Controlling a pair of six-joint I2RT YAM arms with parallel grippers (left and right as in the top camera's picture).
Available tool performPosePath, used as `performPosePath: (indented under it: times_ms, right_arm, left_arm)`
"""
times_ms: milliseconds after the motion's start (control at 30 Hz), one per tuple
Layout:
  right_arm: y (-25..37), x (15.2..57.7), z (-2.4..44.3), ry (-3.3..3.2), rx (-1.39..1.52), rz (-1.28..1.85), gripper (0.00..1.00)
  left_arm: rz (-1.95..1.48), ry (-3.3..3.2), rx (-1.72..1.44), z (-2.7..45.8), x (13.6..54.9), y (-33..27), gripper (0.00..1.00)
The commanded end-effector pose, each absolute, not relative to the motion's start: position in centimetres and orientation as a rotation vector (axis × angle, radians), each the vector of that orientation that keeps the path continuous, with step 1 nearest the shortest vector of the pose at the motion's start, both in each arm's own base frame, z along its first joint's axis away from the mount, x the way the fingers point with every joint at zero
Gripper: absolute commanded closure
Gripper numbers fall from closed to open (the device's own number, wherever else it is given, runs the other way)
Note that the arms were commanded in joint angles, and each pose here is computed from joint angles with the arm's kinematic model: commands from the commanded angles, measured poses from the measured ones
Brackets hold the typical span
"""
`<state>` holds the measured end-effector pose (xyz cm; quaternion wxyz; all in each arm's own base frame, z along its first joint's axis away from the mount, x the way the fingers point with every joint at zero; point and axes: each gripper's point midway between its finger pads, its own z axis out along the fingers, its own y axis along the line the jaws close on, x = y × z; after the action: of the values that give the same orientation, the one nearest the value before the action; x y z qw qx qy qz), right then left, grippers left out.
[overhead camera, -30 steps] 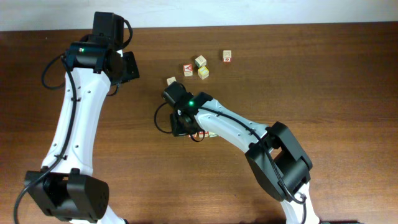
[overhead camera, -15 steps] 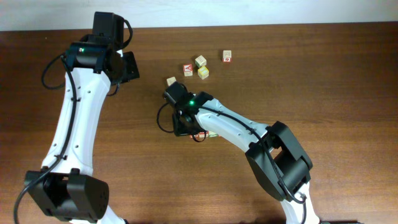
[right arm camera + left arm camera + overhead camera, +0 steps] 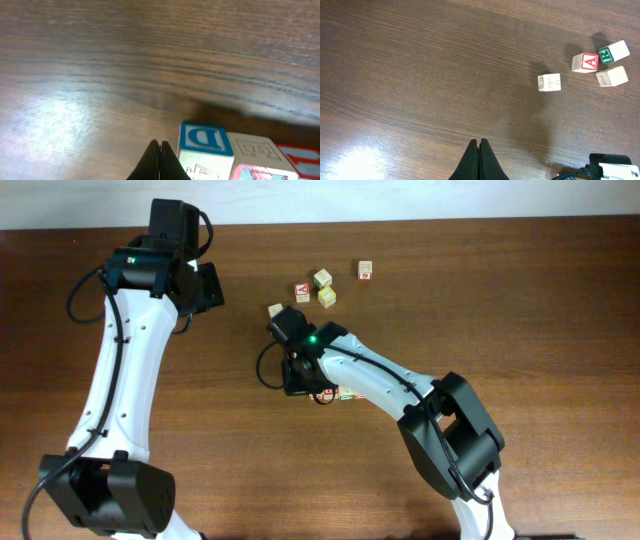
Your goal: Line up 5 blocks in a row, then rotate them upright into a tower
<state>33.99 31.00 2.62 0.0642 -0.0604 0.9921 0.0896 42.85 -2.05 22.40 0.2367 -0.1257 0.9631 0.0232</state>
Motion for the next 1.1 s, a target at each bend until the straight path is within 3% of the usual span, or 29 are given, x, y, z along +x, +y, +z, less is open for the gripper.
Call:
performPosePath:
  times_ms: [0,267,533,733,867,1067]
  right_arm:
    - [32.7,36.2,6.7,2.909,-0.268,0.347,0.96]
    - [32.7,38.8,17.3,2.779,-0.338,0.404,0.96]
    - [27.1,39.8,25.4,2.738,-0.253,0.388,0.96]
    - [21.6,39.1,27.7,2.785,-0.186,0.340,0.96]
    - [20.7,38.6,28.4,2.805,-0.250,0.483,0.96]
    - [17.0,40.3,28.7,2.784,-0.220,0.520,0.96]
  left_arm:
    - [0.052,2.642,-0.331,22.3,43.1,-2.2,1.00]
    - [0.051,2.637,-0.324,23.0,42.5,-2.2,1.00]
    - [-0.065,2.597,-0.298,25.7,41.1,-3.3,1.00]
    - [-0.177,2.624,-0.257,25.6,40.7,-5.2,1.00]
    - [-0.184,2.627,-0.221,25.6,40.6,-6.2,1.00]
    - [-0.171,2.657,-0.156,24.8,40.5,-6.9,1.00]
